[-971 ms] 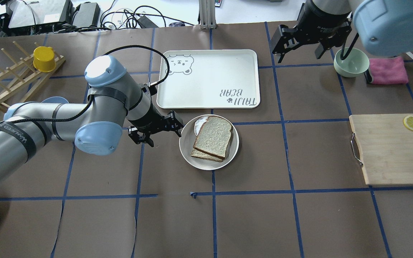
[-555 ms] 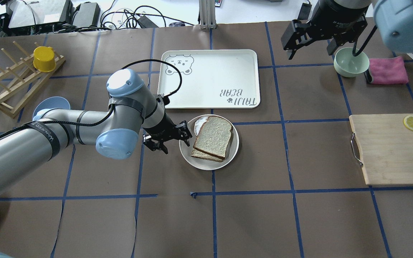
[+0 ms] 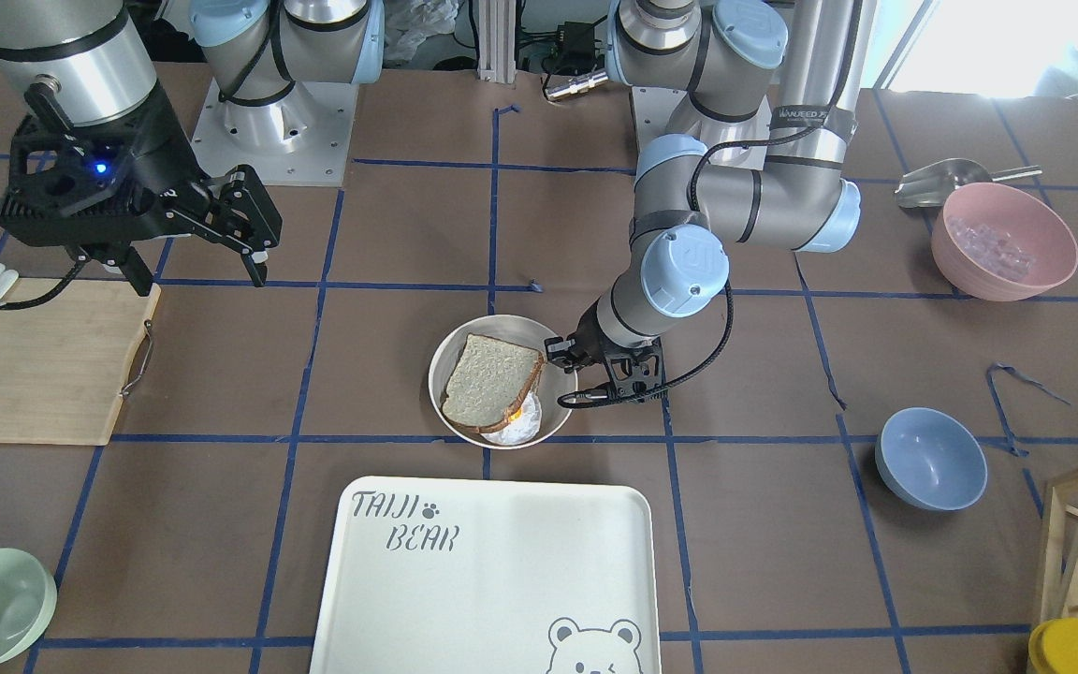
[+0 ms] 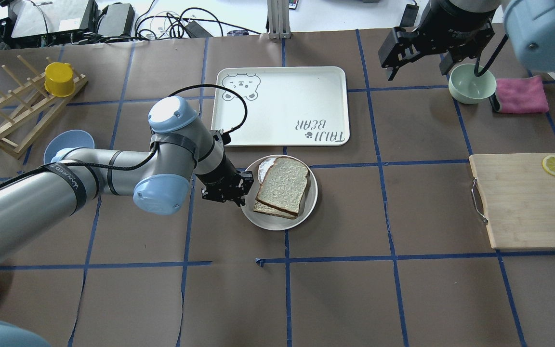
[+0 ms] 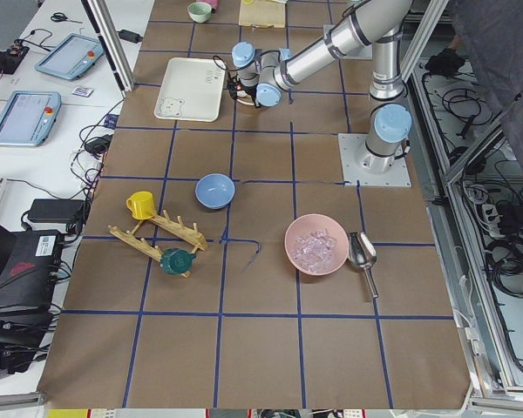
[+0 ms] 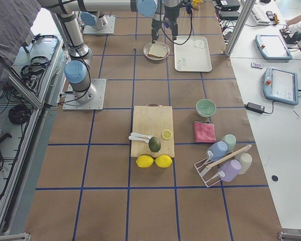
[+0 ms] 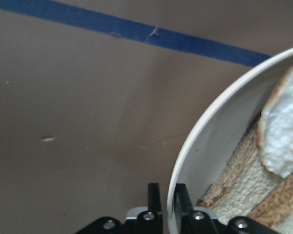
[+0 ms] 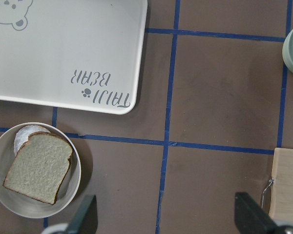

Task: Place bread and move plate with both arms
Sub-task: 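Grasp the white plate rim with the left gripper, then slide the plate with the left gripper onto the cream tray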

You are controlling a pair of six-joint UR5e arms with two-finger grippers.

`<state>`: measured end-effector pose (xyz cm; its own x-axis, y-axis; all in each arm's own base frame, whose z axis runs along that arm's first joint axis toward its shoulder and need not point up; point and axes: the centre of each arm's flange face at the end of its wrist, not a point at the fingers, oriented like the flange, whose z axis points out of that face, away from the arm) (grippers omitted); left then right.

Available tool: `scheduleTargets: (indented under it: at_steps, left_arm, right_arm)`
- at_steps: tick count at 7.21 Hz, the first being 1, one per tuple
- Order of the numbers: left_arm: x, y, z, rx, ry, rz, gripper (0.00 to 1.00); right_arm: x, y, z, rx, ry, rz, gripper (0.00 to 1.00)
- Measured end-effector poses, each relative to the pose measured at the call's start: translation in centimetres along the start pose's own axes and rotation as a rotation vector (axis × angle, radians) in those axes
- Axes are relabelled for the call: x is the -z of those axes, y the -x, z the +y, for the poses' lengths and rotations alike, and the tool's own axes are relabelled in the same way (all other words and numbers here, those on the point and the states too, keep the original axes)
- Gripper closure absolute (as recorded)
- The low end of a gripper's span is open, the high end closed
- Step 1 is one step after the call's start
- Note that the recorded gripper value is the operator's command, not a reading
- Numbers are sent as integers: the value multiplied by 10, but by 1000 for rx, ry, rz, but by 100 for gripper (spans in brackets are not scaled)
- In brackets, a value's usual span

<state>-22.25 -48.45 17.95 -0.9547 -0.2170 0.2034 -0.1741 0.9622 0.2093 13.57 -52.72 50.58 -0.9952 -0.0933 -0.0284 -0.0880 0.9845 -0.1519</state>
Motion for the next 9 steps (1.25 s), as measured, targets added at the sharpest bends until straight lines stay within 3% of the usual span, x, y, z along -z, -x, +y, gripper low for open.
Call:
scheduleTargets:
  at_steps: [2,4,7,9]
  left_arm:
    - [16,-1,-3,-40,-46,15,100]
    - [48,1,-18,-34,-123,77,100]
    - [99,-11,-77,-22,-220,130,100]
    - [100,-20,-131,20,-240,142,100]
  right_arm:
    - [-2,-1,-1,-3,4,-4,0]
    - [-3,-2,-1,-5,6,-4,0]
    - [-3,-2,-2,-6,6,-2,0]
    - [-4,-3,-2,-8,7,-2,0]
